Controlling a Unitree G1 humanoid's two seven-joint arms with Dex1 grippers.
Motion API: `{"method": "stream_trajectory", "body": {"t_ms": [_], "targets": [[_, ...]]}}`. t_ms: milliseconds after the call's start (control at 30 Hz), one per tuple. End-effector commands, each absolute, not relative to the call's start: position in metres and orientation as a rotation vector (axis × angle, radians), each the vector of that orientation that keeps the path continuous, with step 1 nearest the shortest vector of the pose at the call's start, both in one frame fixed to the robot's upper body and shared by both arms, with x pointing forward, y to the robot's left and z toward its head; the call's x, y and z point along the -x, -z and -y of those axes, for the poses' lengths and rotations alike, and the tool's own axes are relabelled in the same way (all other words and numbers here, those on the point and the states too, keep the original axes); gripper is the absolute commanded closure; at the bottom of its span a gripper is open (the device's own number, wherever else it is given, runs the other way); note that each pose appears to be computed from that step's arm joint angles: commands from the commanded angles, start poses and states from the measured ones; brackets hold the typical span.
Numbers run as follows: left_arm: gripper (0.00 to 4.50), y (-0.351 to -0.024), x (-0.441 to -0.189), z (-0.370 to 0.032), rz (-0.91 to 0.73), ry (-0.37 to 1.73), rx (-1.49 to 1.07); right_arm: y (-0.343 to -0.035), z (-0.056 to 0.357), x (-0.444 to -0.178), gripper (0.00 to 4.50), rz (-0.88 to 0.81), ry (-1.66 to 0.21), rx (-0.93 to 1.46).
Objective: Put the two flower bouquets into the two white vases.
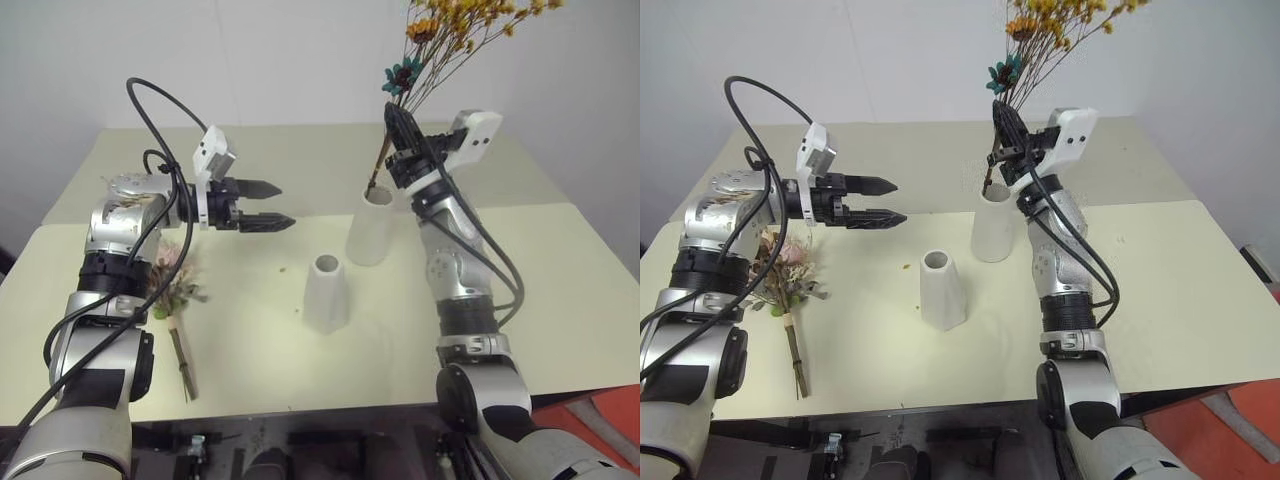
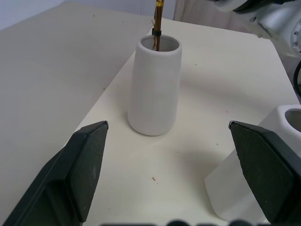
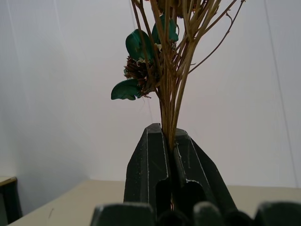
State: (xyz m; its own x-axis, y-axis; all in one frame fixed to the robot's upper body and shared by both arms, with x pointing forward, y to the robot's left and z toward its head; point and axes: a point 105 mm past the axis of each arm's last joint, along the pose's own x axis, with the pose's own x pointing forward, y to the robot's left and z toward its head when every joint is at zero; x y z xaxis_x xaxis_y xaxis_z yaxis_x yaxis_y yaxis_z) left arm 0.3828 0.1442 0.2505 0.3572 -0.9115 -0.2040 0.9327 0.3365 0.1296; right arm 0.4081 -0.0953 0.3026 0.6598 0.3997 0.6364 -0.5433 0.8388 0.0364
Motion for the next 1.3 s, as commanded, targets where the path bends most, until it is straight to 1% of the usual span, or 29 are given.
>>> {"method": "stream_trajectory", "body": {"t_ms": [33, 467, 667, 767, 833, 867, 1067, 1133, 1300], "targets": [[0.0, -0.264, -0.382, -0.143, -0.057, 1.206, -0.276, -0.308, 0.092, -0.402, 4.48, 0.722, -0.556, -0.186], [0.0, -0.264, -0.382, -0.141, -0.051, 1.208, -0.289, -0.286, 0.091, -0.402, 4.48, 0.703, -0.533, -0.121], [0.0, -0.263, -0.38, -0.143, -0.05, 1.207, -0.291, -0.283, 0.096, -0.403, 4.48, 0.692, -0.5, -0.118], [0.0, -0.263, -0.38, -0.144, -0.05, 1.207, -0.29, -0.283, 0.096, -0.403, 3.64, 0.697, -0.502, -0.128], [0.0, -0.263, -0.379, -0.144, -0.049, 1.207, -0.291, -0.284, 0.096, -0.402, 2.96, 0.701, -0.502, -0.129], [0.0, -0.264, -0.379, -0.144, -0.048, 1.206, -0.292, -0.285, 0.096, -0.401, 2.7, 0.703, -0.505, -0.129], [0.0, -0.266, -0.378, -0.145, -0.04, 1.202, -0.296, -0.284, 0.095, -0.396, 0.64, 0.706, -0.517, -0.113], [0.0, -0.267, -0.378, -0.146, -0.039, 1.201, -0.297, -0.282, 0.095, -0.394, 0.02, 0.703, -0.514, -0.112], [0.0, -0.267, -0.378, -0.146, -0.039, 1.199, -0.299, -0.275, 0.103, -0.395, 0.02, 0.67, -0.443, -0.11]]}}
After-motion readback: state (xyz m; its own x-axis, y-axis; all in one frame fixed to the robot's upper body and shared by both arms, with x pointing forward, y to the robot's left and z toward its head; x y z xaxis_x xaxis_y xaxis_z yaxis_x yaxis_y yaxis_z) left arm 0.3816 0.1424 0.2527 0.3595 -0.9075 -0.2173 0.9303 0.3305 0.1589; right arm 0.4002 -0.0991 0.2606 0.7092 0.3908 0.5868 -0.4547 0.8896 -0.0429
